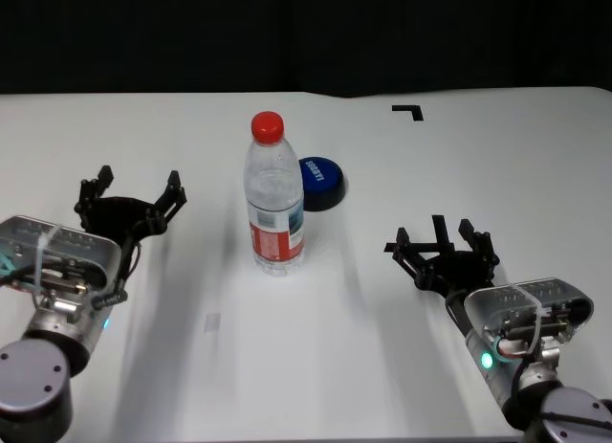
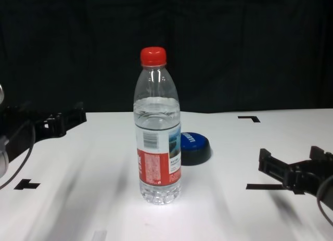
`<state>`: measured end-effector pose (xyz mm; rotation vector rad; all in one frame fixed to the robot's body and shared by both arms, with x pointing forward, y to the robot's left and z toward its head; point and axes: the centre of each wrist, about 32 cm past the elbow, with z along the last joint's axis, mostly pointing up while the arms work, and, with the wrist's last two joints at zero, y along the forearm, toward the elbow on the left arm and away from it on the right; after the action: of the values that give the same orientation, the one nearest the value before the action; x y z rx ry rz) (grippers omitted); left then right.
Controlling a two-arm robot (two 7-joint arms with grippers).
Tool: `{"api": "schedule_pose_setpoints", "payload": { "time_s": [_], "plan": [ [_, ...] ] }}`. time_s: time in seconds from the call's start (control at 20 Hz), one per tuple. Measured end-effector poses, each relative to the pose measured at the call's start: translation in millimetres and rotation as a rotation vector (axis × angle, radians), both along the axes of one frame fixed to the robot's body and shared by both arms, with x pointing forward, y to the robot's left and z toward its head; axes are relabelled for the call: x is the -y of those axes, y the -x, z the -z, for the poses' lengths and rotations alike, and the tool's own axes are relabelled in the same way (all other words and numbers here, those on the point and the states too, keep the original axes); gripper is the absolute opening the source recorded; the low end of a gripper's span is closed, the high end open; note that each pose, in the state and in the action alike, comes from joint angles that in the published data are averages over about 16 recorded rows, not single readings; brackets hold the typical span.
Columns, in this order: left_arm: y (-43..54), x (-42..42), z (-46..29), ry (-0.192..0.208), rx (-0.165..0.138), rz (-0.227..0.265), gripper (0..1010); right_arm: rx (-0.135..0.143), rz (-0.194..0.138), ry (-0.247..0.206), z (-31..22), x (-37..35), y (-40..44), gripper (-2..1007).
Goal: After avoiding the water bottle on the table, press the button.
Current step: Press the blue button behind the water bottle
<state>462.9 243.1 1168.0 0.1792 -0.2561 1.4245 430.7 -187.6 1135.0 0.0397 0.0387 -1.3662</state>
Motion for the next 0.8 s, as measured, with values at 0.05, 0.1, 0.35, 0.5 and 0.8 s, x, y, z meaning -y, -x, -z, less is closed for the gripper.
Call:
{"api": "schedule_pose_setpoints", "payload": {
  "time_s": [0.05, 0.1, 0.35, 0.5, 0.8],
  "plan": [
    [0.7, 0.1, -0.1, -0.001, -0.001, -0.001, 1003, 0.0, 0.0, 0.0, 0.0, 0.0, 0.0, 1003],
    [1.5, 0.2, -0.1, -0.001, -0.001, -0.001, 1003, 0.0, 0.0, 0.0, 0.0, 0.0, 0.0, 1003],
    [5.5, 0.6, -0.1, -0.003, -0.005, -0.004, 1003, 0.0, 0.0, 0.0, 0.0, 0.0, 0.0, 1003],
    [8.0, 0.6, 0.1, -0.004, -0.008, -0.007, 1003, 0.0, 0.0, 0.0, 0.0, 0.0, 0.0, 1003],
    [13.3, 0.5, 1.0, -0.001, -0.01, -0.016, 1003, 0.0, 0.0, 0.0, 0.0, 0.0, 0.0, 1003]
  ]
}}
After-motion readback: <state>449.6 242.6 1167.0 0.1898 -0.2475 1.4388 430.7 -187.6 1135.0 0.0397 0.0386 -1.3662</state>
